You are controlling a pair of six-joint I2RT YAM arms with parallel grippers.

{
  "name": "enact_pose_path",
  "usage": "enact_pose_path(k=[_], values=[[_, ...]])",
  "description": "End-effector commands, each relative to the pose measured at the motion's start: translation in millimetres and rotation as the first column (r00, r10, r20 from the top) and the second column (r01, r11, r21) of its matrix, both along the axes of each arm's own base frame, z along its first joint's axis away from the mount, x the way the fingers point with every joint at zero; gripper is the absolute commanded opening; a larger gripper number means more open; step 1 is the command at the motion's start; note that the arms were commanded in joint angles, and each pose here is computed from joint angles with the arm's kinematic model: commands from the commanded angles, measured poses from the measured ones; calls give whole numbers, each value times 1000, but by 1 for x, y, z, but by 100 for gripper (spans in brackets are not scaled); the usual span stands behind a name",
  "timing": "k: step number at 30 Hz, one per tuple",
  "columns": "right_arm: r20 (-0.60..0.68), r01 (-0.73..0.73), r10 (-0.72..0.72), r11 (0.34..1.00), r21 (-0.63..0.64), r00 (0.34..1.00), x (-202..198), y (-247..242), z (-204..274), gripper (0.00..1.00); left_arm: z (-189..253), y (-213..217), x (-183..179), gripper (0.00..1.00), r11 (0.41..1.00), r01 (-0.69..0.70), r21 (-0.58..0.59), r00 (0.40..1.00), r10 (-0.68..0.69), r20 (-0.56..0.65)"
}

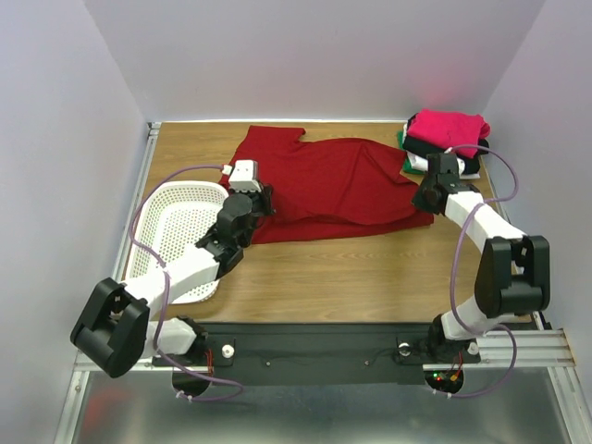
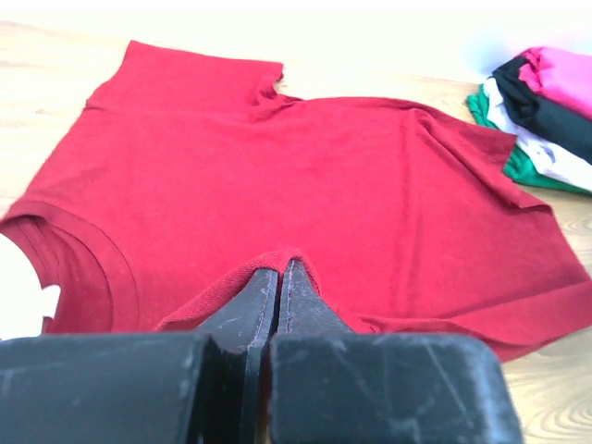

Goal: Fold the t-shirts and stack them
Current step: Fold the tshirt

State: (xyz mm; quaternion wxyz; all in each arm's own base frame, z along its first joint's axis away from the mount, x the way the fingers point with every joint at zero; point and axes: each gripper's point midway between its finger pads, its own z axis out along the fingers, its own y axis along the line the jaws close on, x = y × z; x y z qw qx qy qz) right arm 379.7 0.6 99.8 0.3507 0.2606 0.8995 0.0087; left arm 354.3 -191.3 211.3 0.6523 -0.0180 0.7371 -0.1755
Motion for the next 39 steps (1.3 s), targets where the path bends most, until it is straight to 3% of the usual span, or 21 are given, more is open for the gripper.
enact_pose_path(k=[1, 9, 19, 22, 23, 24, 25, 26, 28, 29, 32, 34, 39], values=[[40, 4, -2, 998, -55, 999, 27, -6, 5, 0, 42, -5, 16, 0, 1000, 16, -22, 993, -13, 118], [9, 9, -9, 997, -83, 1000, 45, -10, -13, 0, 48, -5, 41, 0, 1000, 20, 22, 990, -23, 139], [2, 27, -27, 993, -119, 1000, 67, -17, -22, 1, 27, 2, 85, 0, 997, -7, 80, 997, 1, 77], [24, 37, -35, 992, -123, 999, 78, -17, -15, 7, 18, 0, 101, 0, 995, -5, 96, 999, 0, 47], [38, 43, -38, 991, -125, 999, 85, -18, -11, 17, 22, 3, 108, 3, 996, -20, 86, 999, 17, 41], [47, 40, -34, 992, -122, 998, 88, -18, -8, 23, 20, 5, 112, 16, 996, -26, 90, 999, 23, 32], [57, 36, -29, 992, -122, 998, 91, -17, -5, 31, 15, 7, 116, 35, 996, -41, 84, 999, 39, 17], [81, 32, -23, 993, -113, 996, 96, -15, 3, 47, 19, 11, 118, 62, 995, -63, 74, 998, 62, 18], [115, 33, -20, 993, -110, 993, 99, -15, 14, 60, 28, 20, 120, 71, 992, -112, 59, 993, 110, 30], [142, 39, -23, 993, -113, 990, 101, -16, 21, 67, 34, 23, 119, 80, 991, -126, 50, 991, 124, 41], [205, 47, -22, 992, -117, 979, 98, -17, 42, 74, 54, 31, 115, 93, 987, -158, 34, 985, 155, 73], [226, 26, -3, 995, -101, 974, 89, -12, 47, 74, 63, 30, 109, 94, 990, -137, 29, 987, 135, 86], [271, -63, 72, 997, -40, 960, 74, 7, 44, 74, 36, 22, 88, 94, 998, -67, 5, 997, 66, 24]])
